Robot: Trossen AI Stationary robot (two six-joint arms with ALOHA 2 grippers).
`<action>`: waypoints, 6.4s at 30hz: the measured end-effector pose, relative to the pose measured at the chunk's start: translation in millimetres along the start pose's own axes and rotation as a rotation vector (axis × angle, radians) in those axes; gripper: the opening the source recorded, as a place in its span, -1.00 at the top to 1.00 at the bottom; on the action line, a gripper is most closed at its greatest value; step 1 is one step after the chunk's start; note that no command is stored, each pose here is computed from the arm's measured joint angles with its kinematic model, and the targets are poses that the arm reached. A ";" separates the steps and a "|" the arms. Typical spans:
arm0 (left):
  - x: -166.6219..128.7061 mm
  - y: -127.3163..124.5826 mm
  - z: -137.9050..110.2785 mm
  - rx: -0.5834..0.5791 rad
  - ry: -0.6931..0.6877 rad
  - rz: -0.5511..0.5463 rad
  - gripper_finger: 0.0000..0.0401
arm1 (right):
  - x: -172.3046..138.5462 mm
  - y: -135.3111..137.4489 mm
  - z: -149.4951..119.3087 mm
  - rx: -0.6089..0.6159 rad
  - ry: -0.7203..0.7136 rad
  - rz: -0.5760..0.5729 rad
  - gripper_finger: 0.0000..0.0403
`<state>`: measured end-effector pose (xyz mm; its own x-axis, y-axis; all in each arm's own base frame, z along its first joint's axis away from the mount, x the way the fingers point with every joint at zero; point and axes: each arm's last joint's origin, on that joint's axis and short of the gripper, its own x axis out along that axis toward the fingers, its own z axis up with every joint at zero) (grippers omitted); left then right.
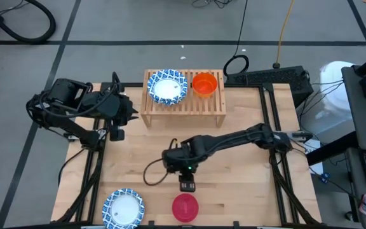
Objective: Place and stack bowls onto a shelf
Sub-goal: Stack the red bowl on top of the orange bowl on the shelf
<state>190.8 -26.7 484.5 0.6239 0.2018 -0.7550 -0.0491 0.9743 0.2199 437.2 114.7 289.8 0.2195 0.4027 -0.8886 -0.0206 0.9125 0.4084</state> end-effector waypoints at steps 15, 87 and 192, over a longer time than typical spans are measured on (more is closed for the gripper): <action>0.0 0.1 0.0 -0.014 0.000 0.001 0.59 | 92.1 -28.0 -13.3 0.020 0.090 0.140 0.29; 2.9 16.1 -0.1 -0.101 0.005 0.195 0.59 | -279.9 -109.5 -138.7 -0.099 -1.000 -0.921 1.00; 9.2 50.5 -4.7 -0.085 0.077 0.300 0.59 | -196.7 -288.5 -144.4 -0.015 -0.819 -0.784 1.00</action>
<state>190.4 24.9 485.7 0.5116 0.4848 -0.7094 -0.2887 0.8746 0.3894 259.1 -217.4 316.6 0.7491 -0.4433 -0.4923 0.3929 0.8956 -0.2086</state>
